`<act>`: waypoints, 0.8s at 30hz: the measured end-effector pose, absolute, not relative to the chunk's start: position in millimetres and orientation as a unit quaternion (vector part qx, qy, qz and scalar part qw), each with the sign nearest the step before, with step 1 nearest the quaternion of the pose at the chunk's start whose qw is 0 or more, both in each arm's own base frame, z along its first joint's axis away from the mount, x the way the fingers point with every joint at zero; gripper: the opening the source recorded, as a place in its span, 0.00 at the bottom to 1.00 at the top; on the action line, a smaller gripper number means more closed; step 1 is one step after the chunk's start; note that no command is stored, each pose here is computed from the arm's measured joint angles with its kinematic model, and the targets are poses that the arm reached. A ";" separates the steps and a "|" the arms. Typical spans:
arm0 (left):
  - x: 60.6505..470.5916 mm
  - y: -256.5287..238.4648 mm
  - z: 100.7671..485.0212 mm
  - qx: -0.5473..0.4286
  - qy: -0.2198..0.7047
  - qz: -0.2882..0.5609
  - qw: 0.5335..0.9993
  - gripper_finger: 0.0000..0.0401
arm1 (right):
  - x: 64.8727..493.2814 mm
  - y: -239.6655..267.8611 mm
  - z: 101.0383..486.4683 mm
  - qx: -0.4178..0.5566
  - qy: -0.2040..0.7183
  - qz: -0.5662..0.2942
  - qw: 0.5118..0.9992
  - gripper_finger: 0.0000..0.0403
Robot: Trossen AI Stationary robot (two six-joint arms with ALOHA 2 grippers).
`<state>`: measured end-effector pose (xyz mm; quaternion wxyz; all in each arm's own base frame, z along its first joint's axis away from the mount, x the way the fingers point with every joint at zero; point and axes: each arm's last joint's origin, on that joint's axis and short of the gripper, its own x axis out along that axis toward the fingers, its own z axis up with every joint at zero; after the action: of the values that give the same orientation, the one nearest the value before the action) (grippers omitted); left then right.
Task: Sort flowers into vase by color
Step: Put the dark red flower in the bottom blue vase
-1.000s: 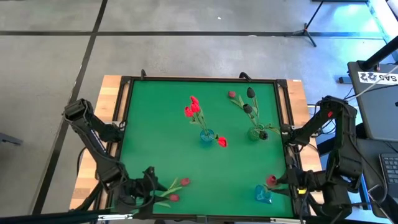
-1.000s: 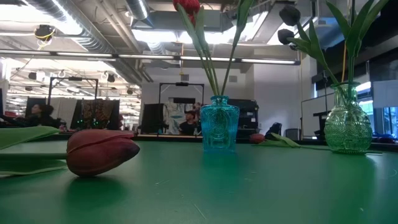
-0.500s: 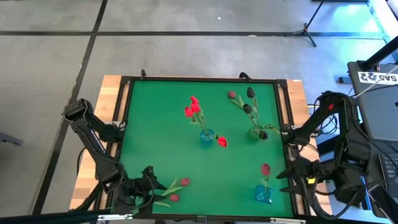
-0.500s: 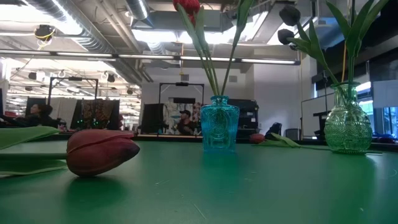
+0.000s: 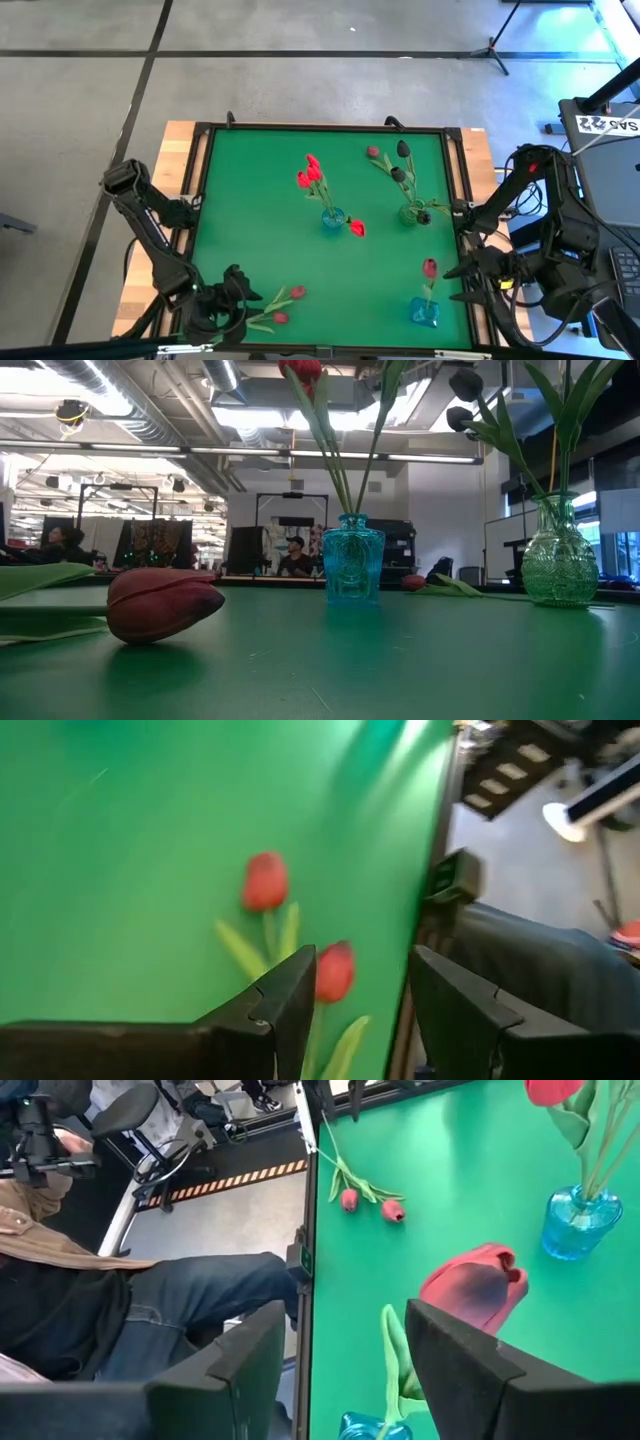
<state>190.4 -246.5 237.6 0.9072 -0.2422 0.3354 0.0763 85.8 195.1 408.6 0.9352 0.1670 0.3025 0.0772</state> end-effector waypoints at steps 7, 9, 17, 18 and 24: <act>200.8 -244.3 211.5 -0.232 0.359 0.135 0.894 0.41 | 86.1 194.7 408.8 0.166 0.295 0.072 0.938 0.52; 207.7 -243.5 201.3 -0.224 0.366 0.148 0.891 0.43 | 86.1 194.8 408.9 0.166 0.295 0.072 0.938 0.52; 231.4 -252.1 159.9 -0.199 0.391 0.148 0.887 0.51 | 86.1 194.8 408.9 0.166 0.295 0.072 0.938 0.52; 233.4 -254.2 154.5 -0.190 0.392 0.143 0.889 0.52 | 86.1 194.8 408.9 0.166 0.295 0.072 0.938 0.52; 238.9 -254.9 129.0 -0.158 0.404 0.159 0.887 0.52 | 86.1 194.3 408.7 0.164 0.294 0.069 0.939 0.52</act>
<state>238.9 -254.9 129.0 0.8867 -0.1583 0.4043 0.1590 86.1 194.3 408.7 0.9392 0.1635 0.2939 0.0692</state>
